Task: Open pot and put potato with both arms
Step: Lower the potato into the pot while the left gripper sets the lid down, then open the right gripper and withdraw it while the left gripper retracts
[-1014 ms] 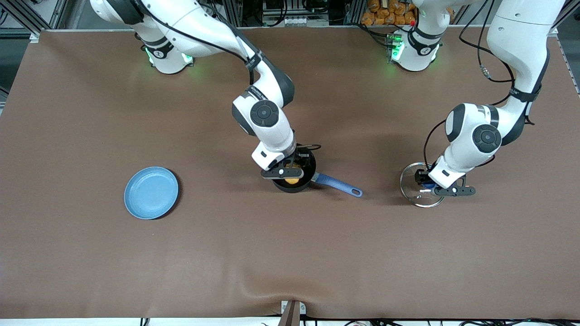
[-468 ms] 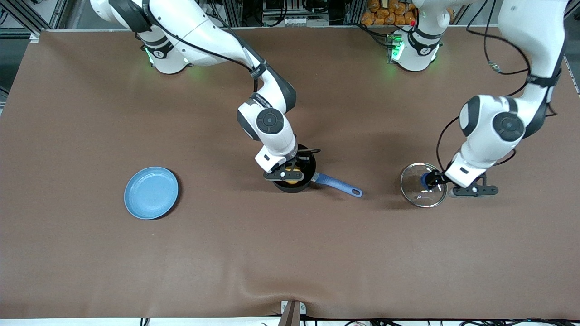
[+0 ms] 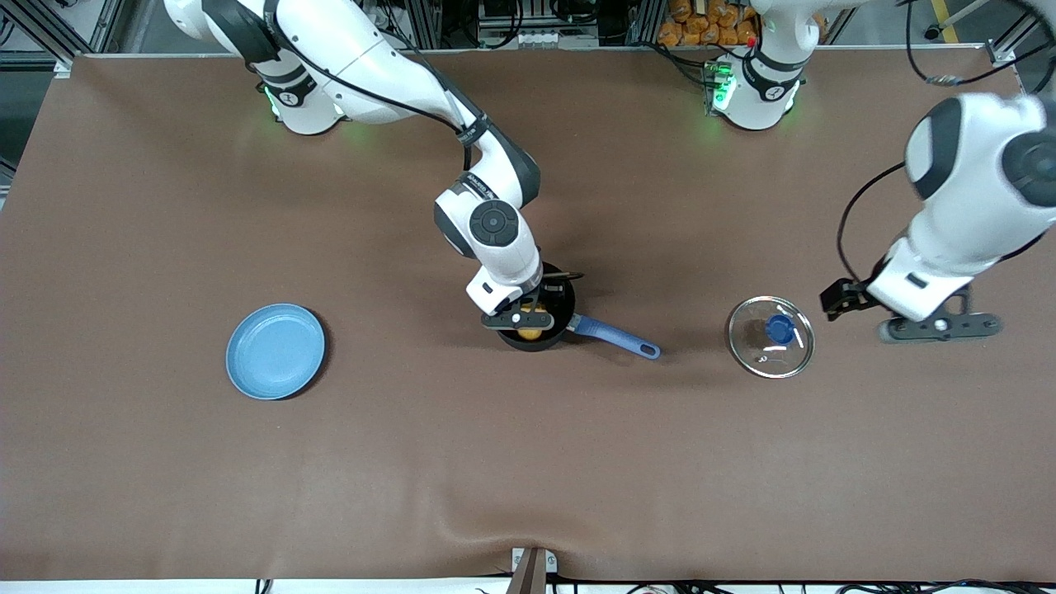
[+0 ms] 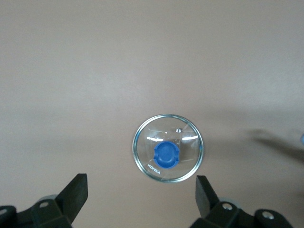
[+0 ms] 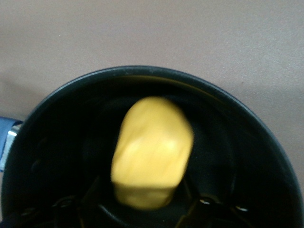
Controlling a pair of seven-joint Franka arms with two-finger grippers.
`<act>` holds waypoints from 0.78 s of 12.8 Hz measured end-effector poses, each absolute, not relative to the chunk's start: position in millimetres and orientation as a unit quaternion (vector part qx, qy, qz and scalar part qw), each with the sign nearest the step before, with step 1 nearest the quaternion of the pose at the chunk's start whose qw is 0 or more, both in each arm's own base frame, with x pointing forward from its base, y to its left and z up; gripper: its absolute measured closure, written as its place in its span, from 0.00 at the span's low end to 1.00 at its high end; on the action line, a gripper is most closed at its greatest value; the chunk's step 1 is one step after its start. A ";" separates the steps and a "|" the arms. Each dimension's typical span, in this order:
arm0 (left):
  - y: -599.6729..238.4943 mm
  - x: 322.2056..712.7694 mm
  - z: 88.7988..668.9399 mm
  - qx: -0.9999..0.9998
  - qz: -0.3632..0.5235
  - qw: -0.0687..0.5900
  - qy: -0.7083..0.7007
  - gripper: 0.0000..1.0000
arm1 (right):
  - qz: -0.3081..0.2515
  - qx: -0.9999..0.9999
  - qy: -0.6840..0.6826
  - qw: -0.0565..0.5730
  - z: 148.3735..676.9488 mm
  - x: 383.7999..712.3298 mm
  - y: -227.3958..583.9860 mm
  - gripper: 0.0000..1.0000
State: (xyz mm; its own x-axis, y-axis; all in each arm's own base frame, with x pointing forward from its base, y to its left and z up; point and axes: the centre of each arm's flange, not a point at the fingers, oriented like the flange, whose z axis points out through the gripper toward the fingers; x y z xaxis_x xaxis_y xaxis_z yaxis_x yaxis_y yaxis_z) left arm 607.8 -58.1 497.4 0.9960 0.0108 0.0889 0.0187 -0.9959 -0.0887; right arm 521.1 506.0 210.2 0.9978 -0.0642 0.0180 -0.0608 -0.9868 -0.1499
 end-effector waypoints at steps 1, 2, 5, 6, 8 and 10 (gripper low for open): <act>-57.8 608.9 524.7 -0.998 -0.047 0.039 -0.014 0.00 | -0.014 -0.997 0.031 0.075 212.1 522.6 506.1 0.07; -57.0 609.3 553.7 -0.998 -0.052 0.032 -0.020 0.00 | -0.019 -0.996 0.031 0.075 215.8 526.1 505.7 0.07; -56.2 602.5 612.0 -0.998 -0.049 -0.010 -0.035 0.00 | -0.029 -0.999 0.016 0.044 242.3 537.0 497.7 0.00; -55.5 601.1 616.3 -0.998 -0.046 -0.015 -0.037 0.00 | -0.030 -0.999 0.016 0.036 263.9 540.0 494.5 0.00; -55.9 597.4 622.2 -0.998 -0.042 -0.014 -0.037 0.00 | -0.033 -0.999 0.025 0.027 321.2 547.7 479.6 0.00; -57.3 586.8 635.1 -0.999 -0.039 -0.011 -0.036 0.00 | -0.040 -0.998 0.049 0.024 378.3 563.6 445.8 0.00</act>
